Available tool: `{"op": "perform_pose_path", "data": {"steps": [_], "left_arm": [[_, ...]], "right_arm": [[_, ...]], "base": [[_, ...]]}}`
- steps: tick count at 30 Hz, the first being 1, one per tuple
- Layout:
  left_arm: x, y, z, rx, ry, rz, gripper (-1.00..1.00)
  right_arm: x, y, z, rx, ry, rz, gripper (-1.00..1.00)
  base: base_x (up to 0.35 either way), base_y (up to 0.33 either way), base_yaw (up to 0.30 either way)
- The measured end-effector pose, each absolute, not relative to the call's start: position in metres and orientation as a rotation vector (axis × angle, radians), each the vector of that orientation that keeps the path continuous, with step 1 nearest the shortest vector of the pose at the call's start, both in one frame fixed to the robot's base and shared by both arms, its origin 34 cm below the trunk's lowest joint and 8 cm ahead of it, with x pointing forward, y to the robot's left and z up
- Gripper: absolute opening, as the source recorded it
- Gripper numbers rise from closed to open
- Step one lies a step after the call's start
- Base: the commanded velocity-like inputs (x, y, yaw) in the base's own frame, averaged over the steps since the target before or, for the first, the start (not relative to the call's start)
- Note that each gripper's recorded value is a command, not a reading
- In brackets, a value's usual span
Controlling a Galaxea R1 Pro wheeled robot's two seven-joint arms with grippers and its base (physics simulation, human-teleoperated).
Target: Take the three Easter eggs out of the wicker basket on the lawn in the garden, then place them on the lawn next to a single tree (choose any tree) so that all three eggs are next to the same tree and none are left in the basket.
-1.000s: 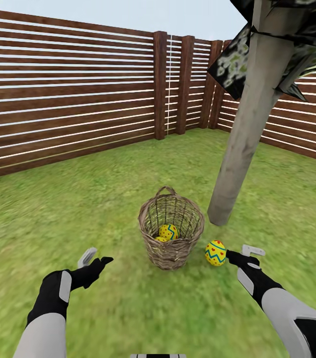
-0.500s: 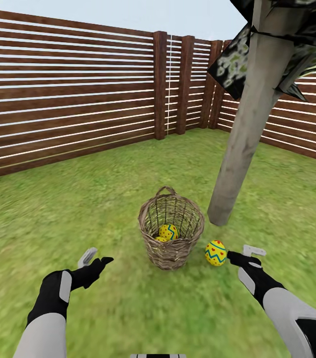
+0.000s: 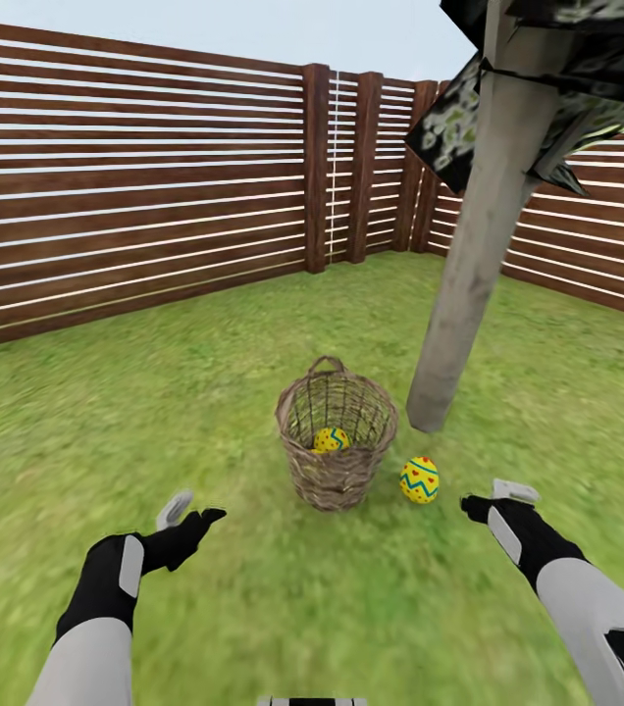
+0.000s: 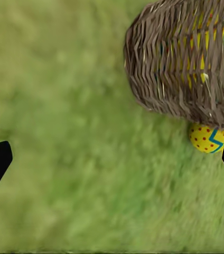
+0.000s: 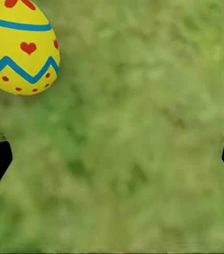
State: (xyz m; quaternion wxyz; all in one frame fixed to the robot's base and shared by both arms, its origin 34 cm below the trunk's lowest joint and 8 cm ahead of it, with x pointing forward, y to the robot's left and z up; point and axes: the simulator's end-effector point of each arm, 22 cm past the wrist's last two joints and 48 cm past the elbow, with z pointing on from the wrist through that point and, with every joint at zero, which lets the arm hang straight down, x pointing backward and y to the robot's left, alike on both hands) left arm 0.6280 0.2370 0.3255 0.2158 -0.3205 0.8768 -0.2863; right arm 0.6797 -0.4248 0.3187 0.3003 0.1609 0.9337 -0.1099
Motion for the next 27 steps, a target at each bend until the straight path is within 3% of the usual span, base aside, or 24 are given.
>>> {"op": "perform_pose_path", "data": {"steps": [12, 27], "left_arm": [[0.628, 0.232, 0.316, -0.881, 2.42, -0.779, 1.0], [0.637, 0.237, 0.319, -0.851, 2.382, -0.744, 1.0]], "right_arm": [[0.681, -0.439, 0.331, 0.536, 2.484, -0.254, 1.0], [0.696, -0.44, 0.352, 0.521, 2.456, -0.25, 1.0]], "base": [[-0.317, 0.0, 0.0], [-0.034, 0.0, 0.0]]}}
